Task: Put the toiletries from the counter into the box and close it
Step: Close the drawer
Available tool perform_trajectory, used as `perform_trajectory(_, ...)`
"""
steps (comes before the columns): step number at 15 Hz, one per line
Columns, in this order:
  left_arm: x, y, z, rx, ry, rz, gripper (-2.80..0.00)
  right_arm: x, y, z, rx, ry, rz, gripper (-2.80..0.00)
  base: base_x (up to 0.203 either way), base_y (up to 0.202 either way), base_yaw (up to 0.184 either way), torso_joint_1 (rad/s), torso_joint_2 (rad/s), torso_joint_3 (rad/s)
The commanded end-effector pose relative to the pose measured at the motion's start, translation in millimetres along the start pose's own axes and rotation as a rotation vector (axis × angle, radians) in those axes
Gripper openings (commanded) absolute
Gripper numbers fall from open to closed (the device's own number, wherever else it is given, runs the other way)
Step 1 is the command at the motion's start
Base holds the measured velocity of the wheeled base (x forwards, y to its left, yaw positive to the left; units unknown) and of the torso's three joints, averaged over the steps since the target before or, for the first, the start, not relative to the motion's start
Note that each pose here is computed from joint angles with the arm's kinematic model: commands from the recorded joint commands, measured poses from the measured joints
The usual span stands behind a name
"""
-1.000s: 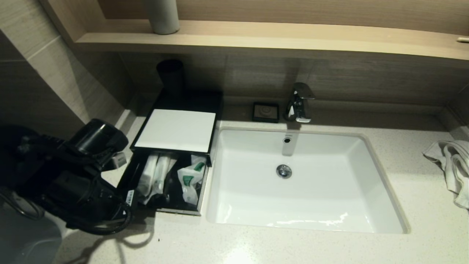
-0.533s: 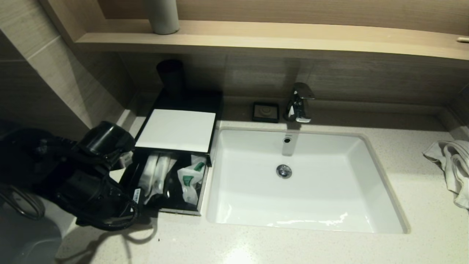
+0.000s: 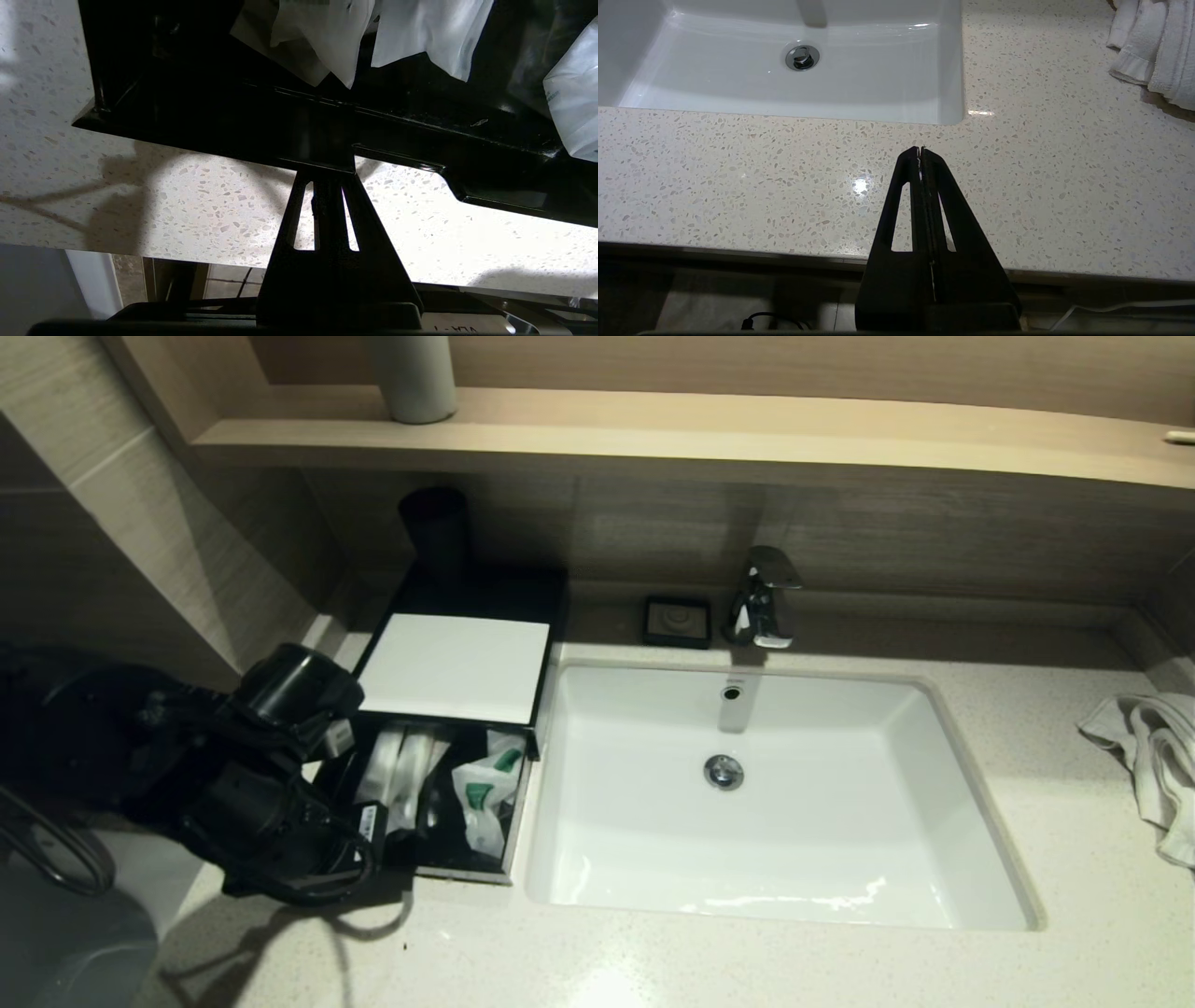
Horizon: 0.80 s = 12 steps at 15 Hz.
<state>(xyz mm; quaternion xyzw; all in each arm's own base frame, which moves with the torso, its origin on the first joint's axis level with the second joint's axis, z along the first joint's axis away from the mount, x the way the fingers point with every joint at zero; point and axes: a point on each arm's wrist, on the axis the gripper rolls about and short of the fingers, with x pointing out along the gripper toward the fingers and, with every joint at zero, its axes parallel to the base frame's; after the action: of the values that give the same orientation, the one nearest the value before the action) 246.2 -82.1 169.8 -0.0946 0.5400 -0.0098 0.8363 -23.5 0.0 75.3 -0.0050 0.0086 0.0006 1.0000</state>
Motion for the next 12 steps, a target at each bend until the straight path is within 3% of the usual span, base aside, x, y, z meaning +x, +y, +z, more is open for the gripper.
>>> perform_trajectory(1, 4.4, -1.0, 2.3, -0.003, 0.0, 0.001, -2.8, 0.0, 0.0, 0.0, -0.001, 0.0, 0.0, -2.8, 0.0, 0.0, 0.0, 0.0, 0.0, 0.0)
perform_trajectory(12, 2.7, -7.9, 19.2, -0.011, -0.085, -0.036, -2.8, 0.0, 0.0, 0.0, -0.001, 0.0, 0.0, -2.8, 0.0, 0.0, 0.0, 0.0, 0.0, 0.0)
